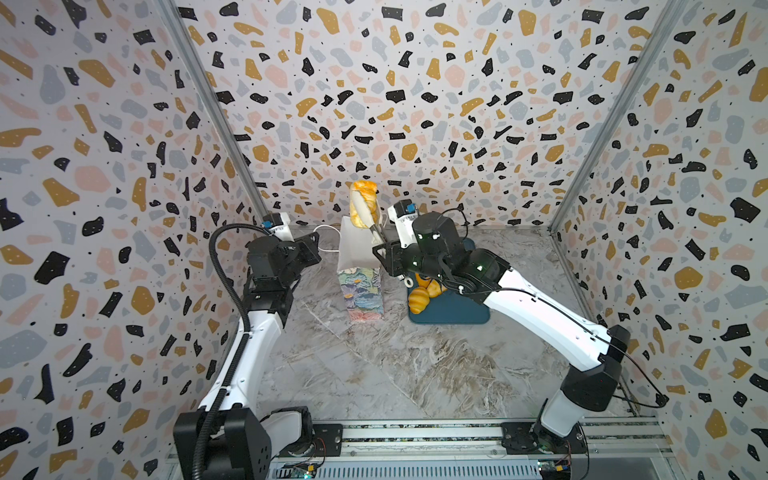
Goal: Place the fake bread into the paper bag
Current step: 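Lower the twisted roll with the tongs into the bag held by the left gripper, then move the empty tongs with the right gripper back over the tray, then close the tongs around a yellow striped roll with the right gripper, then lift the striped roll with the tongs and carry it toward the bag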
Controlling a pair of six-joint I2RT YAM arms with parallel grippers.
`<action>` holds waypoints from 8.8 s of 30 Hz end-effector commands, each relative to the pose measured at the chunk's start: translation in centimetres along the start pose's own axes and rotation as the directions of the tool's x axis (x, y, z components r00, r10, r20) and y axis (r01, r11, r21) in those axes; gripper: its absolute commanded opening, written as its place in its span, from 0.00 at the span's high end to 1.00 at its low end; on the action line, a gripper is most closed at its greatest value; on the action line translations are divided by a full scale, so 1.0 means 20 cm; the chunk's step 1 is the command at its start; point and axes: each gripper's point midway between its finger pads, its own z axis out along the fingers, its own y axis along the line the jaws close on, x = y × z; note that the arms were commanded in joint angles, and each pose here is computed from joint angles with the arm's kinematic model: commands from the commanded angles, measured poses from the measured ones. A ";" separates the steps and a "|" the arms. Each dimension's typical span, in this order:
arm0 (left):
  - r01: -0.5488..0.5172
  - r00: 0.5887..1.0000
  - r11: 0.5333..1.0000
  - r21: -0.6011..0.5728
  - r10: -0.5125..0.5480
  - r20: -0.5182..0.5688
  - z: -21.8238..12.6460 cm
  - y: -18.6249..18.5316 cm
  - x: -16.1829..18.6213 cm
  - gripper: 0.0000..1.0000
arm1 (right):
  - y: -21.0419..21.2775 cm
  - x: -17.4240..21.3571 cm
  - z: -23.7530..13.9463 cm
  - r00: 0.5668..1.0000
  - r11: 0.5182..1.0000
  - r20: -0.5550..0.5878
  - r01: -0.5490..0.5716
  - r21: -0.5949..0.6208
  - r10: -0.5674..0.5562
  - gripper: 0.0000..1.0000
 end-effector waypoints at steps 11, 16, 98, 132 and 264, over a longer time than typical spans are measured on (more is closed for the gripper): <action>-0.012 1.000 0.999 0.031 0.011 0.021 0.00 -0.04 -0.03 1.00 | -0.01 0.03 0.10 0.997 0.997 -0.068 0.028 0.071 -0.023 0.65; -0.011 1.000 1.000 0.029 0.010 0.021 0.00 -0.04 -0.03 1.00 | -0.05 0.08 0.13 0.995 0.994 -0.102 0.030 0.103 -0.019 0.64; -0.036 0.999 0.999 0.008 0.035 0.021 0.00 -0.02 -0.02 1.00 | -0.64 0.56 -0.46 0.984 0.952 -0.037 -0.158 0.261 0.174 0.42; -0.028 0.999 1.000 0.005 0.028 0.015 0.02 -0.01 -0.01 1.00 | -0.84 1.07 -0.36 0.905 0.898 -0.213 -0.286 0.335 0.367 0.42; -0.039 0.999 0.999 -0.008 0.039 0.016 0.00 -0.01 -0.01 1.00 | -0.76 0.85 -0.31 0.902 0.898 -0.040 -0.422 0.123 0.429 0.70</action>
